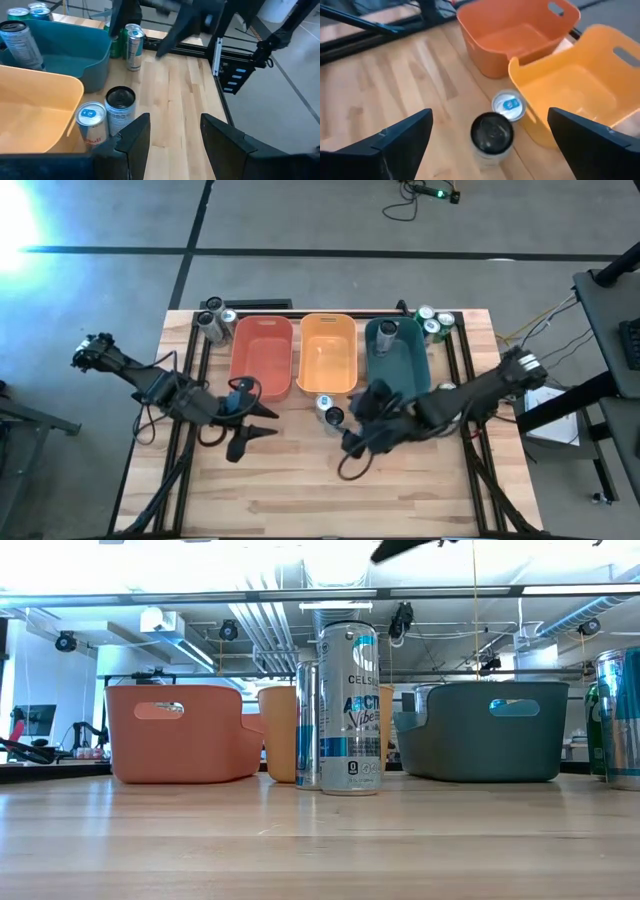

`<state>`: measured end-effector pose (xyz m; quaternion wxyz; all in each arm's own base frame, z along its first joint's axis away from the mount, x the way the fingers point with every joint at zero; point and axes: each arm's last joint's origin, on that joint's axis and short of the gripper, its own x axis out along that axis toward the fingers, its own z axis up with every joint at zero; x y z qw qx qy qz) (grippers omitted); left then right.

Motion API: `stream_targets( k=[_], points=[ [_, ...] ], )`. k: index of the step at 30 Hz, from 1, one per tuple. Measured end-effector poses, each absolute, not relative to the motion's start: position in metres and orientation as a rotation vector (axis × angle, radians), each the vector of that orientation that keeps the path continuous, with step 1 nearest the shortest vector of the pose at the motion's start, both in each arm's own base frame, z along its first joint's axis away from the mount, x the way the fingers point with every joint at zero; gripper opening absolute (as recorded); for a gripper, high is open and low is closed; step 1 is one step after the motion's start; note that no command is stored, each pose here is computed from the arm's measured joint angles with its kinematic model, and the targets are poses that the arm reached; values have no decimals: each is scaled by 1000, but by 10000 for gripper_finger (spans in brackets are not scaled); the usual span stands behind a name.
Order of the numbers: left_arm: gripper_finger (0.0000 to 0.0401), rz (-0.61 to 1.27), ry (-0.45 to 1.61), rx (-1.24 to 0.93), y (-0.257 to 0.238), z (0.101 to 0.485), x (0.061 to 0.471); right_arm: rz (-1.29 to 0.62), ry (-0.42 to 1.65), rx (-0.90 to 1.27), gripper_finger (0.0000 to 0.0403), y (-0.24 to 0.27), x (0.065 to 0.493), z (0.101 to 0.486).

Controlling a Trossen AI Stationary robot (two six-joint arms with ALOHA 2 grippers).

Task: Sort soda cans
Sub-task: Put the white/blue soda can into the blue bin

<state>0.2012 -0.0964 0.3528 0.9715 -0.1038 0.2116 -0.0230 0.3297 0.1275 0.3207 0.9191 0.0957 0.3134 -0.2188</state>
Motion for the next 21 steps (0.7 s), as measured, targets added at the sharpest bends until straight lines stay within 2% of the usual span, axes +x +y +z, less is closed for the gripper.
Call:
stream_targets(
  k=[8,21],
  points=[
    [159,-78,435,-237,-104,353,197,-640,671,257,400,124,356,275],
    [159,-93,468,-246,-120,345,198,-681,757,316,400,116,376,238]
  ],
)
